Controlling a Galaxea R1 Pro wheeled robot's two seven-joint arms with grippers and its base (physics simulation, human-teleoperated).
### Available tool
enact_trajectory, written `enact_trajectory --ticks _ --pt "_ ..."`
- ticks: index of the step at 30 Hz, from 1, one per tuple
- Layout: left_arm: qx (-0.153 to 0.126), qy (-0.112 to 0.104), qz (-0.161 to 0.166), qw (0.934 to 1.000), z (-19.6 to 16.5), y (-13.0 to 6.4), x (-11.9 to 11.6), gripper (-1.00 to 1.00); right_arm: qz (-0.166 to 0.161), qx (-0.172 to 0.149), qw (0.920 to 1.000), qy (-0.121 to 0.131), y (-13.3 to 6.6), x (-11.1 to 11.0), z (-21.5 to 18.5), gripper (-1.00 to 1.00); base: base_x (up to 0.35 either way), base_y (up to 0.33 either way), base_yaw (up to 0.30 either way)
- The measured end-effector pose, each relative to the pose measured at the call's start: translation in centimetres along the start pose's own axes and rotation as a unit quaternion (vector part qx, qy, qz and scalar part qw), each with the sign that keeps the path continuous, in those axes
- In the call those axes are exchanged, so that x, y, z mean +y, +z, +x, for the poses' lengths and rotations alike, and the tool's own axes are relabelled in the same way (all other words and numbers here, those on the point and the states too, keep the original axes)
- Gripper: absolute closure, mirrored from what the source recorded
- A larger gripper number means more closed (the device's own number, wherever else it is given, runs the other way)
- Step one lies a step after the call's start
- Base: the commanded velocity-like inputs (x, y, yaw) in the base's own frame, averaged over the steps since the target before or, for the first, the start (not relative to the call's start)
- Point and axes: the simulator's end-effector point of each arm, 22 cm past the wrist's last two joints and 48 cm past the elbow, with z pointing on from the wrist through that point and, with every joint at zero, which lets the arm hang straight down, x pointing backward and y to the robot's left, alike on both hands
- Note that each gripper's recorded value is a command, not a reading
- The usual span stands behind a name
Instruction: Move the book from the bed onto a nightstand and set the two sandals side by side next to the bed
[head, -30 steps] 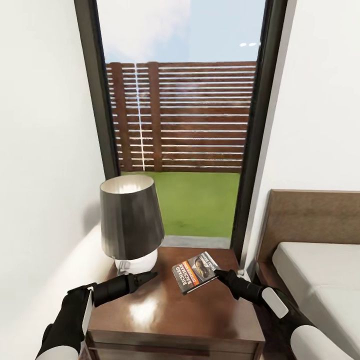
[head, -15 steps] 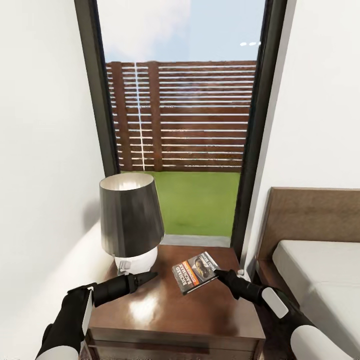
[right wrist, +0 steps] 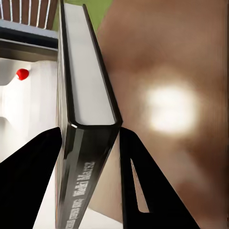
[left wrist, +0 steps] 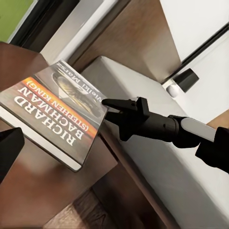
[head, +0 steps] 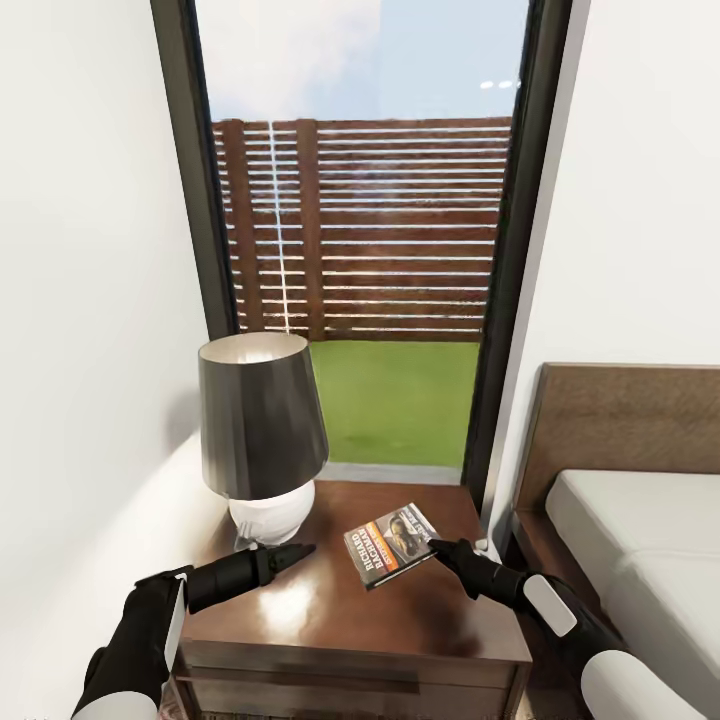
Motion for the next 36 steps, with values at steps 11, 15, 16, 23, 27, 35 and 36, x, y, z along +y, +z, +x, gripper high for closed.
enact_trajectory --ticks 11,15,16,23,27,35,36 --pt "0.002 -0.005 -0.002 1.0000 2.0 0.0 1.5 -1.00 0.004 0.002 1.0000 0.004 0.6 -2.3 0.9 1.00 0.000 0.000 0.000" --pt "0.005 -0.013 -0.004 0.9999 2.5 0.1 2.1 -1.00 0.009 0.006 0.9999 0.009 0.9 -3.2 1.2 1.00 0.000 0.000 0.000" --pt "0.006 -0.014 -0.005 0.9999 2.6 0.1 2.3 -1.00 0.011 0.007 0.9999 0.010 0.9 -3.4 1.3 1.00 0.000 0.000 0.000" --pt "0.011 -0.027 -0.009 0.9995 3.6 0.2 3.4 -1.00 0.020 0.013 0.9995 0.019 1.4 -4.9 1.8 1.00 0.000 0.000 0.000" --pt "0.014 -0.034 -0.011 0.9993 4.1 0.3 4.0 -1.00 0.026 0.016 0.9993 0.024 1.7 -5.8 2.1 1.00 0.000 0.000 0.000" --pt "0.016 -0.040 -0.013 0.9990 4.5 0.4 4.5 -1.00 0.029 0.019 0.9990 0.028 1.9 -6.4 2.3 1.00 0.000 0.000 0.000" --pt "0.016 -0.040 -0.013 0.9990 4.5 0.4 4.5 -1.00 0.029 0.019 0.9990 0.028 1.9 -6.4 2.3 1.00 0.000 0.000 0.000"
